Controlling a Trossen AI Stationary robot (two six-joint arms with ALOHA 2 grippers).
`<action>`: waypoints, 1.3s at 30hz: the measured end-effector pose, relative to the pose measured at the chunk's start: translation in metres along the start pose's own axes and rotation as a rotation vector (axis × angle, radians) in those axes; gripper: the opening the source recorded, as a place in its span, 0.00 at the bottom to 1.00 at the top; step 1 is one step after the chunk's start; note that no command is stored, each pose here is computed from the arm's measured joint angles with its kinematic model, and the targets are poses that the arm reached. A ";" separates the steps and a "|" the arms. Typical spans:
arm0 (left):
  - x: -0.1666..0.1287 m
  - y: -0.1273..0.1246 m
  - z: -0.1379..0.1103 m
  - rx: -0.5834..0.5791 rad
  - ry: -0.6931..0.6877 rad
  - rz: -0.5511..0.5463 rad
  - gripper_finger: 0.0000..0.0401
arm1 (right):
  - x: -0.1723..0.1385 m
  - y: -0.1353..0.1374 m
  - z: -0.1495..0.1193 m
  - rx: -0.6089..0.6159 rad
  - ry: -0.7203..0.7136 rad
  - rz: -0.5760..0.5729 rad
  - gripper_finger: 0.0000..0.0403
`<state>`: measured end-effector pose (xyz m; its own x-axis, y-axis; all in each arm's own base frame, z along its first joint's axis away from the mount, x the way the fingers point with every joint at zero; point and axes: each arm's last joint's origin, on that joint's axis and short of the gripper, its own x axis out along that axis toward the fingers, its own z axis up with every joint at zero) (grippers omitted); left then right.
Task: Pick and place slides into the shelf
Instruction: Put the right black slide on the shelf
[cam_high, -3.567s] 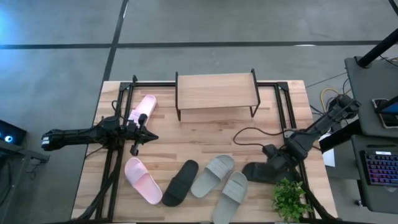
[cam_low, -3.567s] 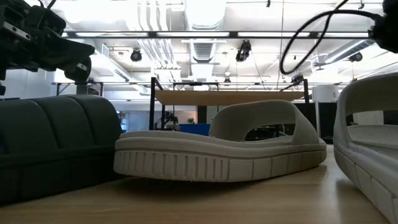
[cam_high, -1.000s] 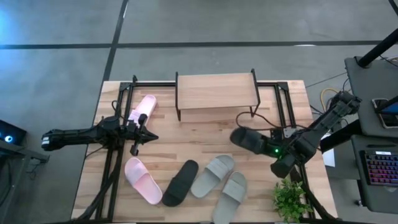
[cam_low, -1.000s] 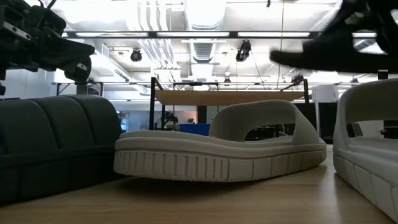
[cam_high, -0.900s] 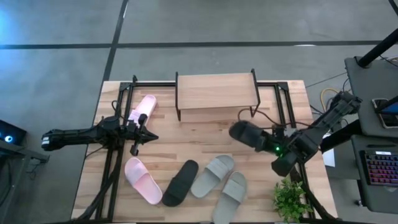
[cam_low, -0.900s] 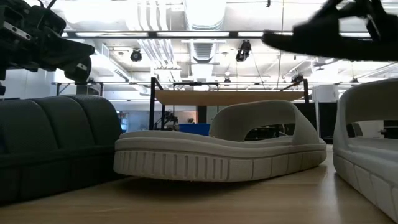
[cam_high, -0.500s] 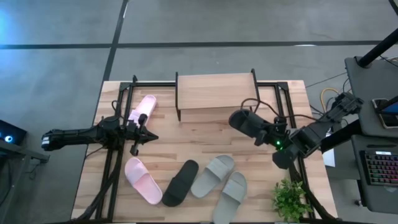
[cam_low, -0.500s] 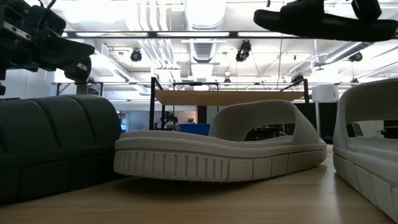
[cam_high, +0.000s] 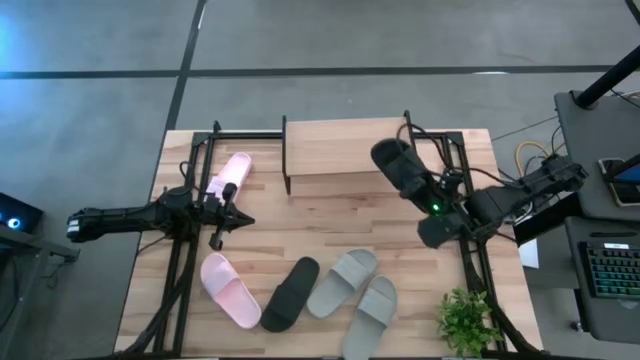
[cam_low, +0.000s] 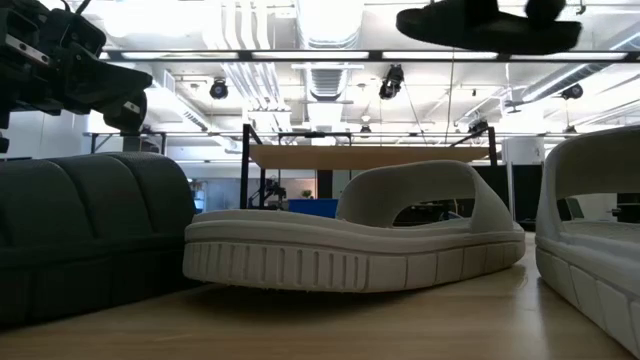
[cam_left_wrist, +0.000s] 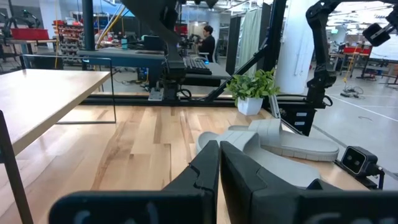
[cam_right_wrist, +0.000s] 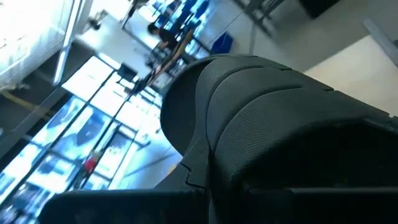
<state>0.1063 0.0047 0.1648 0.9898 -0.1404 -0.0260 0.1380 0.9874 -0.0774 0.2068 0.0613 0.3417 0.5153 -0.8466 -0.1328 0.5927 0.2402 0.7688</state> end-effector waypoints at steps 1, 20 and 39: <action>0.000 0.000 0.000 0.000 0.000 0.000 0.00 | 0.004 0.004 0.000 -0.007 -0.015 -0.012 0.03; 0.000 0.000 0.000 0.000 0.000 0.000 0.00 | 0.088 0.007 -0.015 -0.121 -0.027 -0.267 0.03; 0.000 0.000 0.000 0.000 0.000 0.000 0.00 | 0.144 -0.013 -0.007 0.127 -0.165 -0.409 0.03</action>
<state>0.1063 0.0047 0.1648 0.9897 -0.1407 -0.0261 0.1383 0.9874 -0.0774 0.2774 -0.0603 0.3082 0.1431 -0.9264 -0.3483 0.6411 -0.1813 0.7457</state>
